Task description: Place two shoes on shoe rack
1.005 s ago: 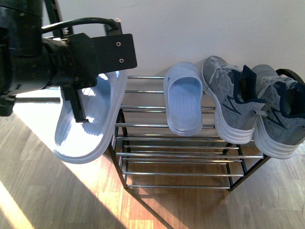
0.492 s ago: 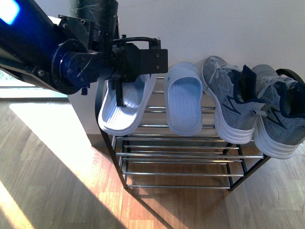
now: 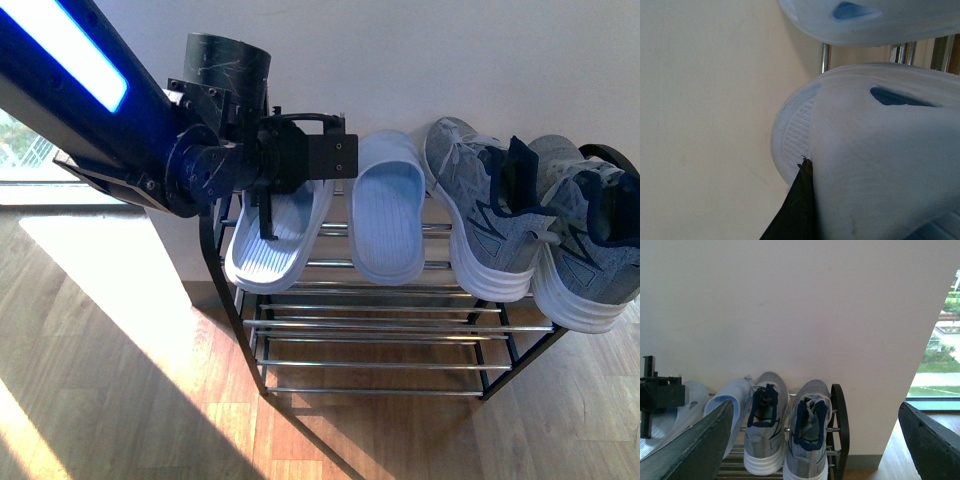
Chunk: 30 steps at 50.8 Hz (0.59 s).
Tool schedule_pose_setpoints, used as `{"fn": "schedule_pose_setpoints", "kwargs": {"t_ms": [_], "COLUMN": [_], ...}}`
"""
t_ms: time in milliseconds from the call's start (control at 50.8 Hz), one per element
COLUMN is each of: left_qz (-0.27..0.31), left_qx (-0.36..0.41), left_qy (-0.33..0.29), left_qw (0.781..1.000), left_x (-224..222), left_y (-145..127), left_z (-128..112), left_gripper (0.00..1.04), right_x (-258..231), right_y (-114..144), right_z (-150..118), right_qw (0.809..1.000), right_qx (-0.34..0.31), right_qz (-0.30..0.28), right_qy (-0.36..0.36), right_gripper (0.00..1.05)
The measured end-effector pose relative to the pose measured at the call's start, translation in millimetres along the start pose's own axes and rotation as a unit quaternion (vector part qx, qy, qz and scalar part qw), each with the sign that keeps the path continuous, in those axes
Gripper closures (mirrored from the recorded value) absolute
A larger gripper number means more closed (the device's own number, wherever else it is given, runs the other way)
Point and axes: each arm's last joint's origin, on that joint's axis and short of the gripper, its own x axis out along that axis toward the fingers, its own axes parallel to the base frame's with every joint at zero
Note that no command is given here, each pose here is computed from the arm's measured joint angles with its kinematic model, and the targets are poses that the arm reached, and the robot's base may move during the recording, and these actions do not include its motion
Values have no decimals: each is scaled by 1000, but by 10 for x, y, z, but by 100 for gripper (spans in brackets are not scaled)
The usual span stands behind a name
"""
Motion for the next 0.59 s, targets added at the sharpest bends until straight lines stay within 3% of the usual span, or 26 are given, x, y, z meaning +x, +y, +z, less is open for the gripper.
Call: {"fn": "schedule_pose_setpoints", "kwargs": {"t_ms": [118,197,453,591], "left_qz": [-4,-6,-32,-44], "left_qx": [-2,-2,-23,-50], "left_qy": [2,6,5,2], "left_qw": [1000,1000,999,998], "left_x": [93,105,100,8], "left_y": [-69,-65,-88,34], "left_z": [-19,-17,91,162], "left_gripper": [102,93,43,16], "right_x": [0,0,0,0], "right_y": [0,0,0,0], "right_z": [0,0,0,0], "right_qw": [1000,1000,1000,1000], "right_qx": [0,0,0,0], "right_qz": [0,0,0,0], "right_qy": [0,0,0,0], "right_gripper": [9,9,9,9]}}
